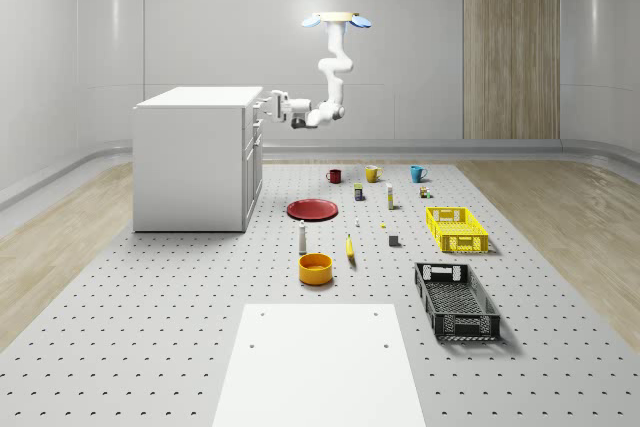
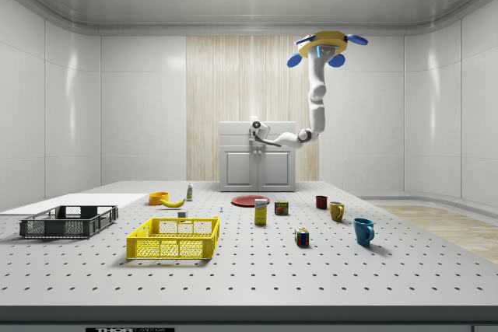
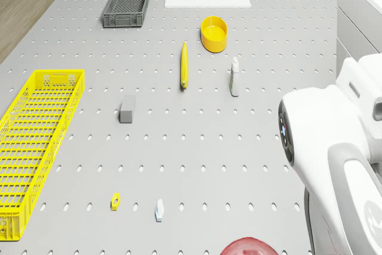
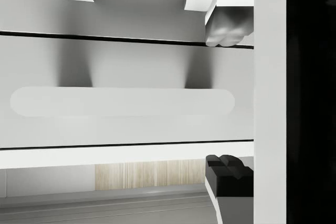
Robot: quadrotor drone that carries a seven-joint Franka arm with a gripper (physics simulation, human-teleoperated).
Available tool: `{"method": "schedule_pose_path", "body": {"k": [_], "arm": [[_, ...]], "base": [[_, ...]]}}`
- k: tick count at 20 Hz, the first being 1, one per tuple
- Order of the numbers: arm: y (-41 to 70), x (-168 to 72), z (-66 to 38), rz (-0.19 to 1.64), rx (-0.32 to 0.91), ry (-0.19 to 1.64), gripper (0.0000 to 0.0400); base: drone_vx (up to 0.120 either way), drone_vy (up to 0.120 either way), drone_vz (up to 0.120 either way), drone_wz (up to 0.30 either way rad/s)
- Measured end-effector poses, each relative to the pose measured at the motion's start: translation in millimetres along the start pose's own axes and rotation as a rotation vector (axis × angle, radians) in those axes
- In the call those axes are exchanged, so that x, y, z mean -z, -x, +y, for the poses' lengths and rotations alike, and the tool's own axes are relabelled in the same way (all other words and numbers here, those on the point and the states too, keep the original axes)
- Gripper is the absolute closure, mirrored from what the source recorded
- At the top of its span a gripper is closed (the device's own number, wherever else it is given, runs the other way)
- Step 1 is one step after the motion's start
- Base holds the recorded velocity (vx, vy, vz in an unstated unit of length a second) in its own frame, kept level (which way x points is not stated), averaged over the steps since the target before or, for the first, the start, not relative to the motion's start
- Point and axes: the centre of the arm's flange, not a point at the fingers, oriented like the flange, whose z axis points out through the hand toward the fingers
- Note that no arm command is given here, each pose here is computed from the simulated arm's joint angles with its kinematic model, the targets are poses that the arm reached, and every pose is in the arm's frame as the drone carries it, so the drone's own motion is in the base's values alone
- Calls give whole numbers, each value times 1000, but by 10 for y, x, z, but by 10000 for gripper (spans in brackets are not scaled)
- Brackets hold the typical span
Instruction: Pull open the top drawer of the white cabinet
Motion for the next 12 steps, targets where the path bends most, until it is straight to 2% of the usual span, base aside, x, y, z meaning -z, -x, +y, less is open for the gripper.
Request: {"method": "schedule_pose_path", "body": {"k": [6,12], "arm": [[0,57,-23,-2,0,2,95],[31,40,-2,-10,0,11,95]], "base": [[0,0,0,0],[0,0,0,0]]}}
